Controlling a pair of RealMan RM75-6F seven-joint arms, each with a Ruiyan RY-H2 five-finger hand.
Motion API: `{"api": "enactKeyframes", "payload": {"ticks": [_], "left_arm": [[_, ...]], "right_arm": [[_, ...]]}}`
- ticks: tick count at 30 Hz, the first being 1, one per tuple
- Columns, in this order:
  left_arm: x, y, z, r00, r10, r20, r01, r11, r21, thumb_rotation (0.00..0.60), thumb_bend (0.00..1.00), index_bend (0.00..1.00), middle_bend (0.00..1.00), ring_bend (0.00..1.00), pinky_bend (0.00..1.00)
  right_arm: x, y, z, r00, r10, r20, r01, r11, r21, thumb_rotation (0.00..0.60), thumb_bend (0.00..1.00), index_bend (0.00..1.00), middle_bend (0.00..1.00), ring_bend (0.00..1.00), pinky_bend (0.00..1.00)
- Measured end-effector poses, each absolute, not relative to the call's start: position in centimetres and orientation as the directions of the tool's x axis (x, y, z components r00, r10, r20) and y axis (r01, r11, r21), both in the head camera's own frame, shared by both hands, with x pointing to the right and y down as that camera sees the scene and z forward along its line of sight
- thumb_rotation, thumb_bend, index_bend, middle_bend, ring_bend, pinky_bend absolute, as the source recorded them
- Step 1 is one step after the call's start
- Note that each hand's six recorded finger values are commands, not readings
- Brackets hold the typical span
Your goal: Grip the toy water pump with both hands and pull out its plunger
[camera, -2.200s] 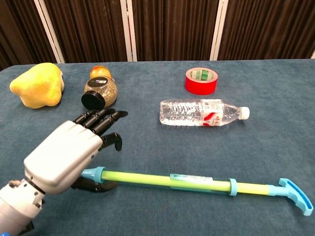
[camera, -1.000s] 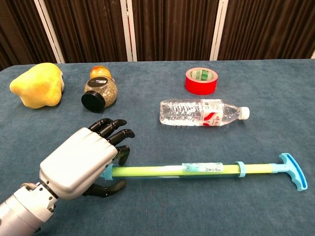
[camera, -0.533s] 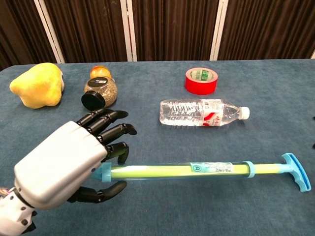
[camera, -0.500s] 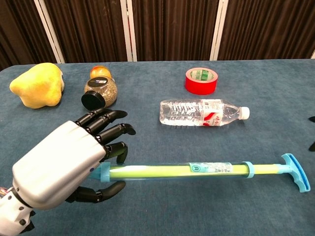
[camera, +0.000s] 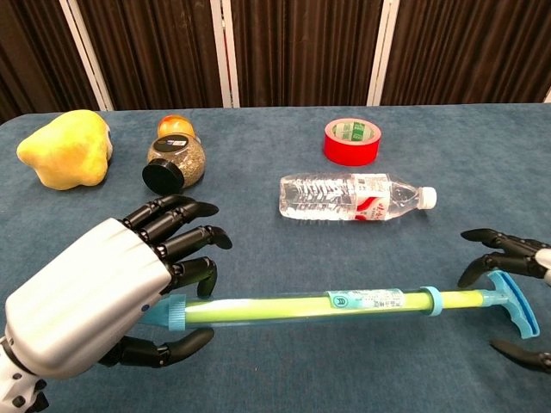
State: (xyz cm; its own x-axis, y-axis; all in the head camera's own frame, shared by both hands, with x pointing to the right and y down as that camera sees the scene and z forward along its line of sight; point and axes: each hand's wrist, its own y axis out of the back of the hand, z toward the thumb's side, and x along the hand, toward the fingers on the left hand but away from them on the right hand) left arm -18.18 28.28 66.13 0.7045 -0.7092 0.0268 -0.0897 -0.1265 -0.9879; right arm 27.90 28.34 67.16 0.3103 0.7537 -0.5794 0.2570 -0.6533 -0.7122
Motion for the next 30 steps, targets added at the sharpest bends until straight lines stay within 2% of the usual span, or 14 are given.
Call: {"api": "enactKeyframes", "payload": {"ticks": [11,16,22,30], "left_arm": [[-17.9,28.4,66.0,0.707,-0.707,0.010,-0.113,-0.127,-0.985,0.600,0.55,0.78,0.26,0.12,0.15],[-17.7,28.4,66.0,0.707,-0.708,0.002,-0.121,-0.124,-0.985,0.600,0.55,0.78,0.26,0.12,0.15],[-17.5,28.4,65.9,0.703,-0.711,-0.006,-0.131,-0.122,-0.984,0.600,0.55,0.78,0.26,0.12,0.15],[-17.7,28.1,65.6,0.698,-0.716,-0.020,-0.139,-0.108,-0.984,0.600,0.55,0.78,0.26,0.12,0.15]], "right_arm": [[26.4,27.8,68.6,0.330,0.742,-0.583,0.266,-0.666,-0.697,0.600,0.36,0.33,0.00,0.00,0.00],[26.6,27.6,69.6,0.318,0.734,-0.601,0.273,-0.677,-0.683,0.600,0.38,0.43,0.00,0.00,0.00],[26.9,27.2,70.7,0.309,0.728,-0.612,0.295,-0.685,-0.666,0.600,0.39,0.60,0.01,0.00,0.00],[27.4,25.9,71.3,0.299,0.749,-0.591,0.330,-0.662,-0.673,0.600,0.39,0.79,0.11,0.00,0.00]]}}
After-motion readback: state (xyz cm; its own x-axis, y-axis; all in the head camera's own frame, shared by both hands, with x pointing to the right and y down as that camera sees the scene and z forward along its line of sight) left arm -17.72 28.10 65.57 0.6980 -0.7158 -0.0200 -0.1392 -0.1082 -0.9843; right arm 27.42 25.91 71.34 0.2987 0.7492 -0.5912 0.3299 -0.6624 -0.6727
